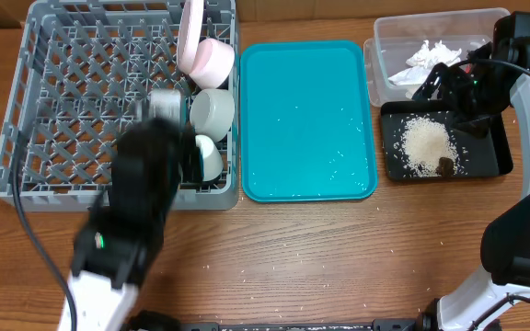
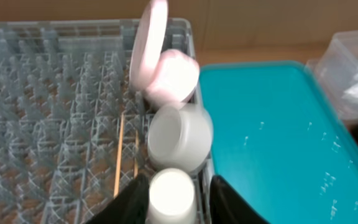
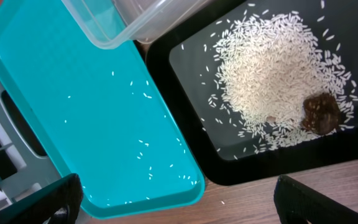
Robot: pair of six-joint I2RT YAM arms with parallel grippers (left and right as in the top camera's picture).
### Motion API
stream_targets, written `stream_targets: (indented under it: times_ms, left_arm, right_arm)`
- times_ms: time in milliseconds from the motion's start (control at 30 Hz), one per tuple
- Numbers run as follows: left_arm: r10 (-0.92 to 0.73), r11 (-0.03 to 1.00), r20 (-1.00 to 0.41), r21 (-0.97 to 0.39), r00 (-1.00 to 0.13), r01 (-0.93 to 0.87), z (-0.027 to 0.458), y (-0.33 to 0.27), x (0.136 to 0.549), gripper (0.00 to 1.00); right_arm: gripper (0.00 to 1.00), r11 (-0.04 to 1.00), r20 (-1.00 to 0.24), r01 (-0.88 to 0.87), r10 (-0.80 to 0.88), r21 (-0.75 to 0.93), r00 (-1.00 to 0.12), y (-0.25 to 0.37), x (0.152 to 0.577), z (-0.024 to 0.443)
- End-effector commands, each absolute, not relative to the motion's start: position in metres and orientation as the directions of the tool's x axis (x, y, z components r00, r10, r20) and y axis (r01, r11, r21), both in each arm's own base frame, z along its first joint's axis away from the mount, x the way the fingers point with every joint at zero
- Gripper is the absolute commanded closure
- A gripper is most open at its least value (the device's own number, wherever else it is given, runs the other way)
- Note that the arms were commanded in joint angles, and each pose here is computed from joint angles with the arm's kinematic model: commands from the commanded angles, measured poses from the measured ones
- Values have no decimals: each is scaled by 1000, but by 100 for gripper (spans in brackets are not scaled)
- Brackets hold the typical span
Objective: Sort waste into correct bins and load items into the dishwasher
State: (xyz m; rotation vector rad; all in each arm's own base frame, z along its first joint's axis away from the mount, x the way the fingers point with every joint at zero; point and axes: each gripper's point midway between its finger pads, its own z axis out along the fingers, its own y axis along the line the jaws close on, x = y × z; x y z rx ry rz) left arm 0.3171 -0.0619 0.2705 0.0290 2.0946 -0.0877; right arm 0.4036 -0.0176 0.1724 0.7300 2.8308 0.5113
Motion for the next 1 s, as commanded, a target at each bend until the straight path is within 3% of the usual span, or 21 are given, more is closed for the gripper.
stream_targets:
  times_ms: [0, 67, 133, 267, 967]
  left_arm:
    - [-100, 994, -908, -108, -406, -3, 250, -41, 287, 53]
    - [-110, 994, -920, -111, -376, -17, 238, -36, 278, 30]
    - [-123, 992, -913, -122, -388, -28, 222, -33, 270, 17]
    - [-197, 980, -844, -173, -498, -94, 182, -28, 252, 0]
    - [-193, 981, -836, -167, -513, -97, 178, -28, 251, 0]
  right_arm:
    - [0, 823, -132, 415, 495, 388, -859, -18, 406, 192]
    - [0, 823, -132, 415, 495, 388, -859, -18, 406, 192]
    - [0, 823, -132, 416, 496, 388, -859, -18, 406, 192]
    - [0, 823, -132, 415, 495, 388, -859, -18, 406, 192]
    - [0, 823, -132, 415, 495, 388, -859, -18, 406, 192]
